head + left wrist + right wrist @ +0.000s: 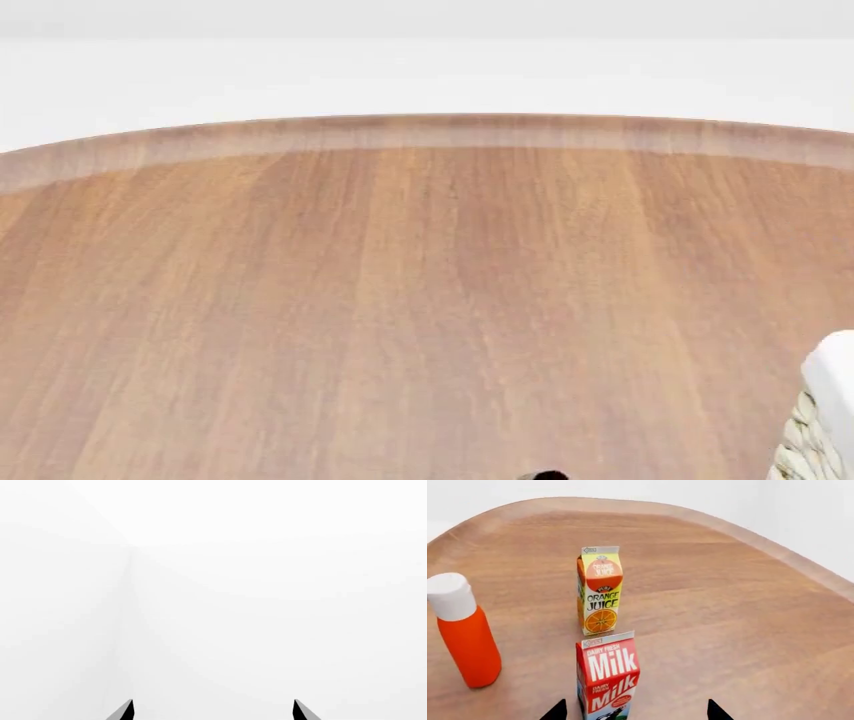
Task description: Pick the milk and place it in the basket.
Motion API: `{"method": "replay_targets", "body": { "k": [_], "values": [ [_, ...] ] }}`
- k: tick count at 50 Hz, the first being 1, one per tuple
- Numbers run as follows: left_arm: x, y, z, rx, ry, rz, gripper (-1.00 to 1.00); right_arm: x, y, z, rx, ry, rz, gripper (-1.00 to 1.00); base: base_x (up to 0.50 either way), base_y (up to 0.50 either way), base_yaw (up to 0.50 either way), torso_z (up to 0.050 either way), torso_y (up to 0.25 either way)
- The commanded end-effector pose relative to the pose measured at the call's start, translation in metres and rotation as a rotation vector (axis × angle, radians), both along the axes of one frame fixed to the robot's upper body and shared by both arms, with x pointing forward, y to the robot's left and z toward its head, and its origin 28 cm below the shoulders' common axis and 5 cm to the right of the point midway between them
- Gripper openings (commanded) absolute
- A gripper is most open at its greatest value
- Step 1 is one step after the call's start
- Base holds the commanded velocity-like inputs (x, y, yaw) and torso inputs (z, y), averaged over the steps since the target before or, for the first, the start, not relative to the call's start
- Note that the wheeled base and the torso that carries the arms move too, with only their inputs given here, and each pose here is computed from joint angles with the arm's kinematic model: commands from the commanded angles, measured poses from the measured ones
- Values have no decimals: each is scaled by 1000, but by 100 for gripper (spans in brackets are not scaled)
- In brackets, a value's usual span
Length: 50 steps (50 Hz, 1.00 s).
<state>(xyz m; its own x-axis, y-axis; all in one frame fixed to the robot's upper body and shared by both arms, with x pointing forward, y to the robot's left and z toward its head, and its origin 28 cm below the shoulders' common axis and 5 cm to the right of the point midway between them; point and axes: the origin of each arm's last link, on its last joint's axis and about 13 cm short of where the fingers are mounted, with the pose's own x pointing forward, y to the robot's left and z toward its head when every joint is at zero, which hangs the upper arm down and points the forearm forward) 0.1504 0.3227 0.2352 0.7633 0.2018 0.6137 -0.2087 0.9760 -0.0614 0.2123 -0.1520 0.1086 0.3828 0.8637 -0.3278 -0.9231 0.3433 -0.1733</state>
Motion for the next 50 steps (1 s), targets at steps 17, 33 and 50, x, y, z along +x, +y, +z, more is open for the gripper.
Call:
{"method": "replay_targets", "body": {
  "k": [17,33,50],
  "values": [
    [-2,3,-2,4,-10,21,100,-12,-3,9,14,-79,38,100,0,0,0,0,0],
    [-2,3,-2,3,-10,20,100,-12,-3,7,11,-78,35,100,0,0,0,0,0],
    [-1,3,-4,0,-5,23,100,20,8,-7,42,21,121,100,0,0,0,0,0]
  ]
}}
